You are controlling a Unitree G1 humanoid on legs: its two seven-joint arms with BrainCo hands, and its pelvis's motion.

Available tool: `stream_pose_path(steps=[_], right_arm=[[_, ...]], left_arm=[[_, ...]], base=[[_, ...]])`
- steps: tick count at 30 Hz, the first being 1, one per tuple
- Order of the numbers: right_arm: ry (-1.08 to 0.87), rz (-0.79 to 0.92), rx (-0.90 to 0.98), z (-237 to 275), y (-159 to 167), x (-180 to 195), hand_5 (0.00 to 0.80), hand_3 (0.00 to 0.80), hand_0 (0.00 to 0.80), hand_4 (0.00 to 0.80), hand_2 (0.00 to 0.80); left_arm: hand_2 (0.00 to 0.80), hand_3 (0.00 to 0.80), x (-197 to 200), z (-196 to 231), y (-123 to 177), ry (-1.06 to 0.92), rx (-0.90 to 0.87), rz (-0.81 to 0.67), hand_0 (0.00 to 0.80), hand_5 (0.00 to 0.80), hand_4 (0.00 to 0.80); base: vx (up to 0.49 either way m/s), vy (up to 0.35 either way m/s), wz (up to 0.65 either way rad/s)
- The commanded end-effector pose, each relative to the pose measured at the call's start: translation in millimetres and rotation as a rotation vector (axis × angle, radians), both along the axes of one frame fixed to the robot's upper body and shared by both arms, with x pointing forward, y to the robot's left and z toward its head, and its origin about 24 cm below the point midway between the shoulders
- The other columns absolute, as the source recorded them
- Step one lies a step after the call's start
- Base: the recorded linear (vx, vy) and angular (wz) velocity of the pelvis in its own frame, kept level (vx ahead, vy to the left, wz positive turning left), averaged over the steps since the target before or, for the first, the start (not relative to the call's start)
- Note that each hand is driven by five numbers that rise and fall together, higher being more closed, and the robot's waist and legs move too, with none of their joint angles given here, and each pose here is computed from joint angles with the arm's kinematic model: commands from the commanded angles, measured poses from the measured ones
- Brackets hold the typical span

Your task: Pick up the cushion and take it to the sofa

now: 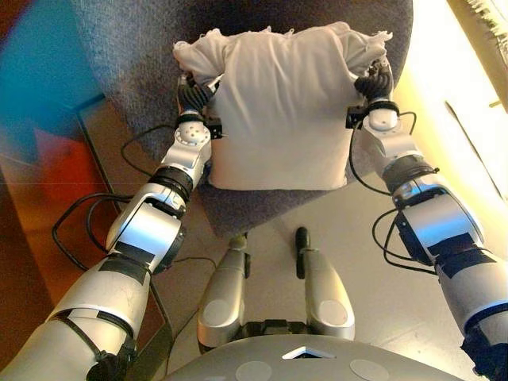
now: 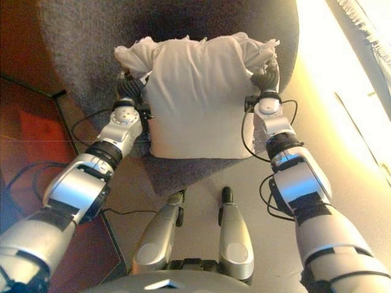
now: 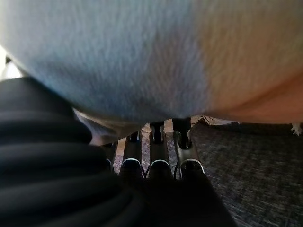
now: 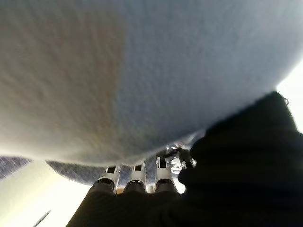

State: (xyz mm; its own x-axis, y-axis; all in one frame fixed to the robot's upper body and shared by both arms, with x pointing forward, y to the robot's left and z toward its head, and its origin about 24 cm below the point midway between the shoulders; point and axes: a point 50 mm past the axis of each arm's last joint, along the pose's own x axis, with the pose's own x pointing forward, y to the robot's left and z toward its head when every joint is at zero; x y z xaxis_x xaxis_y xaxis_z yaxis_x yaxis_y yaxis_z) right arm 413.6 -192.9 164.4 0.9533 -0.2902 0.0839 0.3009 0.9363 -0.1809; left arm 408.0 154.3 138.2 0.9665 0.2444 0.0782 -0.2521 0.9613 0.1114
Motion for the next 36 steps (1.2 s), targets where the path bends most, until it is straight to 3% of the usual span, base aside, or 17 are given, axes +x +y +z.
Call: stream_pose_path(steps=[1, 21, 36], right_arm=[[-0.232, 0.114, -0.074, 61, 33, 5, 0.0, 0.0, 0.0, 0.0, 0.0], [-0.469, 0.102, -0.098, 85, 17, -19, 0.0, 0.0, 0.0, 0.0, 0.0], [-0.686, 0.067, -0.107, 104, 7, -47, 0.0, 0.0, 0.0, 0.0, 0.0]], left_arm=[[0.0, 0.0, 5, 49, -36, -0.197, 0.008, -0.122, 0.0, 0.0, 0.0], [0.0, 0.0, -12, 48, -27, -0.339, -0.014, -0.147, 0.0, 0.0, 0.0], [0.0, 0.0, -40, 98, 5, -0.736, -0.128, 0.0, 0.0, 0.0, 0.0]], base=[[0.021, 0.037, 0.0], [0.037, 0.012, 0.02], [0.082, -0.027, 0.08]])
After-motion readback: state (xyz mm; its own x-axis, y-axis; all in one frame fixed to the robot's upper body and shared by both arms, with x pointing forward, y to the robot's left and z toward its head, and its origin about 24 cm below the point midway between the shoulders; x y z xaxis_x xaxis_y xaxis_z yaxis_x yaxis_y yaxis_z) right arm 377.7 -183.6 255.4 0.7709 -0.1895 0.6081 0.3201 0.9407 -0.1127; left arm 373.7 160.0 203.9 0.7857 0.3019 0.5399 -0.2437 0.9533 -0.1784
